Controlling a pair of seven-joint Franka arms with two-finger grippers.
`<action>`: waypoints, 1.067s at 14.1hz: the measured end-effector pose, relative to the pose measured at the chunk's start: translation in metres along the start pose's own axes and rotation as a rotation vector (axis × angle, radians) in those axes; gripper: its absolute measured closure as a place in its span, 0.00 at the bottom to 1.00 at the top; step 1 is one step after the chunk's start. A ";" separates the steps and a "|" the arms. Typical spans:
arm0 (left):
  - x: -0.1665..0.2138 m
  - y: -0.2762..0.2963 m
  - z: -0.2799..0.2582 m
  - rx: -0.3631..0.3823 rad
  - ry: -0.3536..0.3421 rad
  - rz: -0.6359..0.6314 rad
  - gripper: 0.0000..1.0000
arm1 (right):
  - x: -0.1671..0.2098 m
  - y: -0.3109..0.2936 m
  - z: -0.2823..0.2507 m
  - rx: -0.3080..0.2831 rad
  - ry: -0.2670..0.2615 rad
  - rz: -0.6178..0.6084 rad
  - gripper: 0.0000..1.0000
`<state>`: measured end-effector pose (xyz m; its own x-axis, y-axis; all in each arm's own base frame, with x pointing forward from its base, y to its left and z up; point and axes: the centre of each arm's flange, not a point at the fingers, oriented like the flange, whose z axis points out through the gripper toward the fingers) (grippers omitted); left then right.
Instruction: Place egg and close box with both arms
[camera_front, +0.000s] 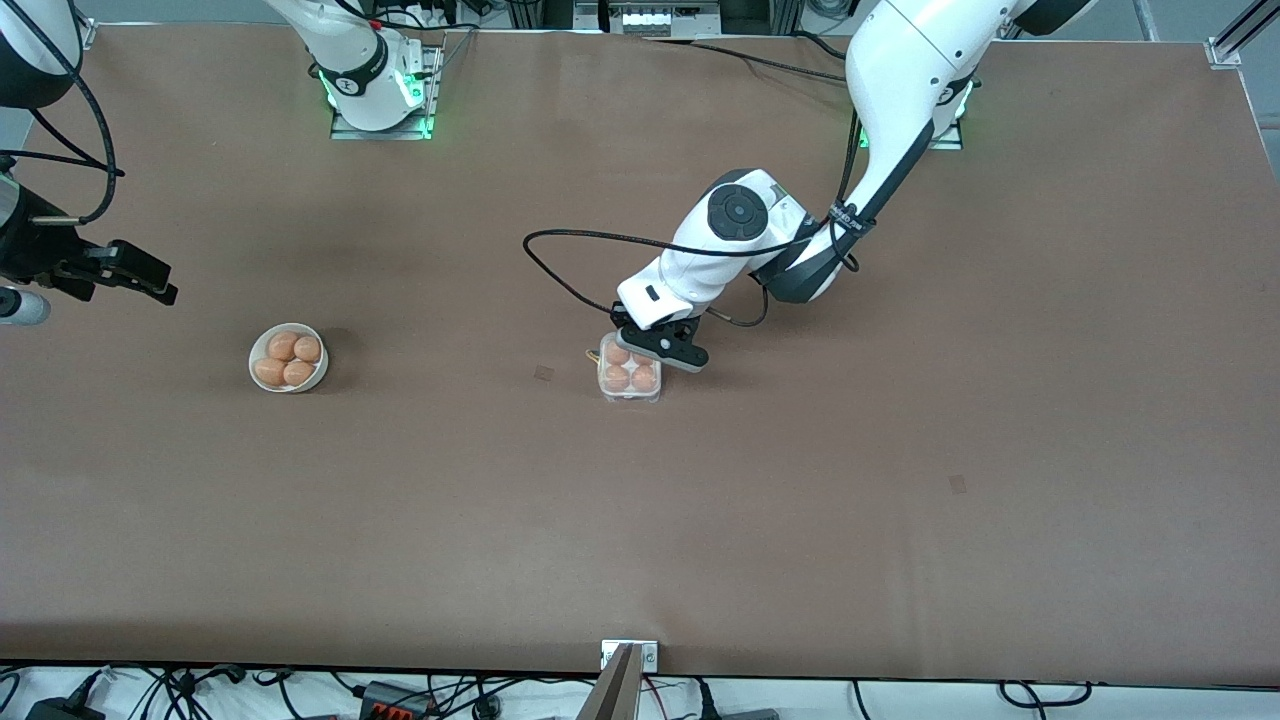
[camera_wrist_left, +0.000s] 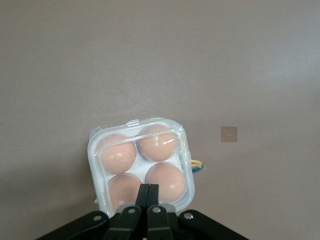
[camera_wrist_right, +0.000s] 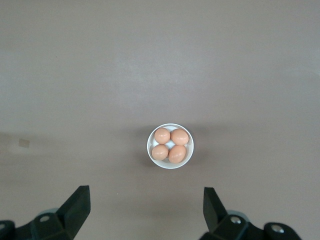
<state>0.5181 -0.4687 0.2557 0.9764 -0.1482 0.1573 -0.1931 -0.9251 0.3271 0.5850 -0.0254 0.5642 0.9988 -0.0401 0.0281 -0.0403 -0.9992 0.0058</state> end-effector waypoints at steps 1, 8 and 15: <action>0.000 0.000 0.000 0.002 -0.003 0.000 0.99 | 0.000 0.000 -0.001 0.000 0.001 -0.001 0.00; 0.005 -0.004 -0.072 0.188 -0.179 0.006 0.99 | -0.004 -0.003 0.000 -0.001 -0.021 -0.011 0.00; -0.003 -0.062 -0.218 0.425 -0.422 0.041 0.72 | -0.006 0.002 -0.005 -0.002 -0.020 -0.015 0.00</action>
<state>0.5055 -0.3346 0.4384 0.9400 -0.2322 -0.2500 -0.2605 -0.9616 -0.0863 0.5787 -0.0274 0.5687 0.9996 -0.0254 0.0085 -0.0255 -0.9996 0.0077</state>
